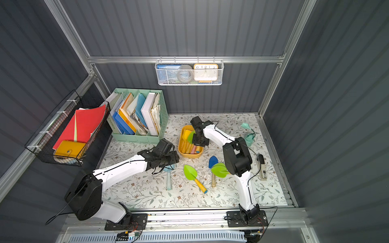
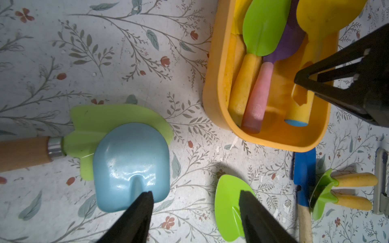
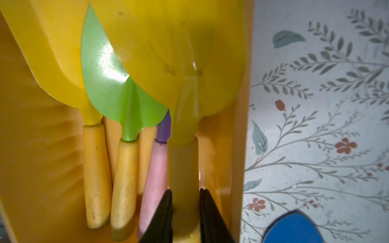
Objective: Put the shovel into the storage box
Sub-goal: Place the shovel in the storage box.
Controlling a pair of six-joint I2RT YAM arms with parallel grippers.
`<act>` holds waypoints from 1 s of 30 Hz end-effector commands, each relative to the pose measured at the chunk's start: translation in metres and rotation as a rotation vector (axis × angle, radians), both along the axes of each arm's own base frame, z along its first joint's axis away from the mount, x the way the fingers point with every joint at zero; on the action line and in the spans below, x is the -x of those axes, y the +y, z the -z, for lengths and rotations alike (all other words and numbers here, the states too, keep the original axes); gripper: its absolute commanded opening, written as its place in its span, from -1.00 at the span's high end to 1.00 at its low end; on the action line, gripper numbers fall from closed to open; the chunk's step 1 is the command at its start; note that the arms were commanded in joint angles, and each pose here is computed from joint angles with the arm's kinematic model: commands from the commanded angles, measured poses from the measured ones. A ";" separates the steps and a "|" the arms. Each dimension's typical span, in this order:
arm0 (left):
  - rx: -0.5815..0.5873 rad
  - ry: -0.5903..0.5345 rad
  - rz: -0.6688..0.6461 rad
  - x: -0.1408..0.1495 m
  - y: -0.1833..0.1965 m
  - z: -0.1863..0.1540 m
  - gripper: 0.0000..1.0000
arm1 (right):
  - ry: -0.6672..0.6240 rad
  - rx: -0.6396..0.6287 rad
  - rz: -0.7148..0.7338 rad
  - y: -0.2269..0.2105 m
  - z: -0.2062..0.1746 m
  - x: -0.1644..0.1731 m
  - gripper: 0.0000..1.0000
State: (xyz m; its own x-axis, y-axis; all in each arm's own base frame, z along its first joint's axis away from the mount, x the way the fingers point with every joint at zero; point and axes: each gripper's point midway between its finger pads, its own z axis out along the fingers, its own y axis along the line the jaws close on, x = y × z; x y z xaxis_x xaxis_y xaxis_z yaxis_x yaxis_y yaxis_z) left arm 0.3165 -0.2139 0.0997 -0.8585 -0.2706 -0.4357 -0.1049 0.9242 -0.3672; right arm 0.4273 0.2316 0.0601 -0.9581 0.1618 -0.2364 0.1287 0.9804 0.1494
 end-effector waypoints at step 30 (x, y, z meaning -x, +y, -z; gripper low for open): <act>-0.010 -0.043 -0.040 0.014 0.022 -0.014 -0.42 | -0.102 -0.166 -0.067 0.007 -0.061 0.043 0.05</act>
State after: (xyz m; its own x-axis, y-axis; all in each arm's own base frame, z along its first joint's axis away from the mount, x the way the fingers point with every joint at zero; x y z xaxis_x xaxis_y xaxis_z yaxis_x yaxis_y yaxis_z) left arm 0.3059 -0.1995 0.1187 -0.8252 -0.3128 -0.4703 -0.1219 0.9117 -0.3925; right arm 0.3920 0.2331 0.1172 -0.9412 0.1570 -0.2992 0.0697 0.9567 0.2827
